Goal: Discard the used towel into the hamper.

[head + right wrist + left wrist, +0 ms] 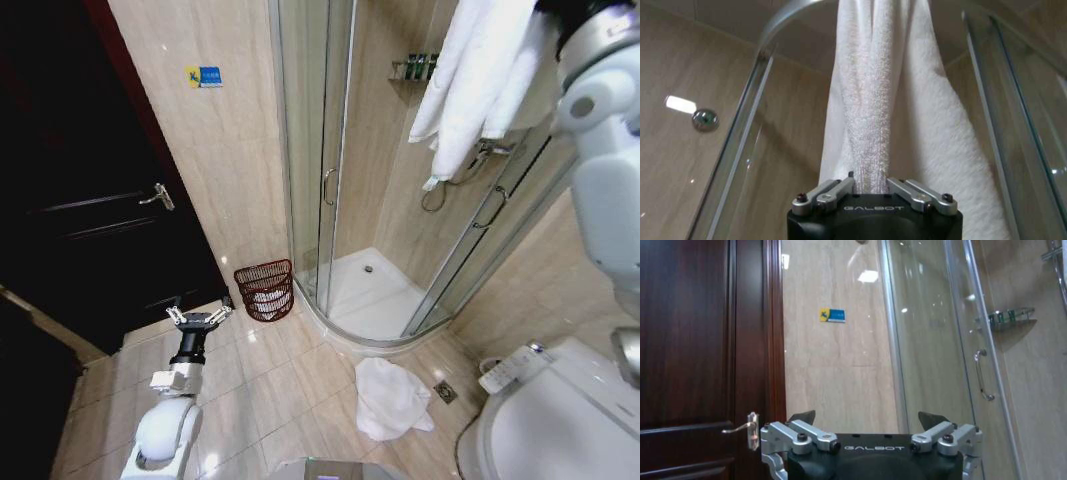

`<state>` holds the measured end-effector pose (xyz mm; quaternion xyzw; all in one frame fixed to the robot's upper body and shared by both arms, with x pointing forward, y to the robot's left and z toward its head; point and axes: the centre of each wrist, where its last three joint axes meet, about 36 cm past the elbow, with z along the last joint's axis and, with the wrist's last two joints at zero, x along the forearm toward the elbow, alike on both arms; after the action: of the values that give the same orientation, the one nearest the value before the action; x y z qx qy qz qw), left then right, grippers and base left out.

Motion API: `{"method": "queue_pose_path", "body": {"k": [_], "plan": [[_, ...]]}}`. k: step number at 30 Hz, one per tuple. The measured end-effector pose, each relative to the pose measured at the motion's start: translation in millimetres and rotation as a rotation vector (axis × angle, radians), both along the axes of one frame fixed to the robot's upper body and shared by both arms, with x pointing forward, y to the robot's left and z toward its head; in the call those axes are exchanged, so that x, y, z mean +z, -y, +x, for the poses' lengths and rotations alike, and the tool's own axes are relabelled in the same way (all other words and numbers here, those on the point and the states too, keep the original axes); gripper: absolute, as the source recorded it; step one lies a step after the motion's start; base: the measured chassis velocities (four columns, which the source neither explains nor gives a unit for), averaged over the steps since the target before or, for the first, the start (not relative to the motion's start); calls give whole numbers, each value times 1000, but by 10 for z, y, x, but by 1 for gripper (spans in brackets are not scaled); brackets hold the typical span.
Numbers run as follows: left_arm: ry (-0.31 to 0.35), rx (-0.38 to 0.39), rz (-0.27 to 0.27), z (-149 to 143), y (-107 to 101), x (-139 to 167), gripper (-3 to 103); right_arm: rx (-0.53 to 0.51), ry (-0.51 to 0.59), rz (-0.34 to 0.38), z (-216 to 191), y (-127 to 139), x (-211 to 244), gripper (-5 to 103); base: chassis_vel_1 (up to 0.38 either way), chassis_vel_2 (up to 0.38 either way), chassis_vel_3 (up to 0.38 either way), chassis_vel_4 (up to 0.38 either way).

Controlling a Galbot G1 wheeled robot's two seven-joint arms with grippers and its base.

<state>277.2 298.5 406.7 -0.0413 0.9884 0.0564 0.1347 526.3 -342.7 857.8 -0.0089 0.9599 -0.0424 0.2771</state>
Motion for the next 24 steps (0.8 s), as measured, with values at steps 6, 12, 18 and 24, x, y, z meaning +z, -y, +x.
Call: {"method": "queue_pose_path", "body": {"k": [6,12,18,24], "plan": [[8,4,3,-15,-18,-2,100,14,-65,2,-61,24,-398,5,0,0,0,0],[11,7,3,-27,-31,-8,100,24,-107,16,-235,61,-760,5,0,0,0,0],[12,1,-2,-18,-7,-15,100,31,-140,24,-444,94,-1052,5,0,0,0,0],[7,-13,-15,-3,55,-32,100,48,-223,47,-692,58,-1564,5,0,0,0,0]]}}
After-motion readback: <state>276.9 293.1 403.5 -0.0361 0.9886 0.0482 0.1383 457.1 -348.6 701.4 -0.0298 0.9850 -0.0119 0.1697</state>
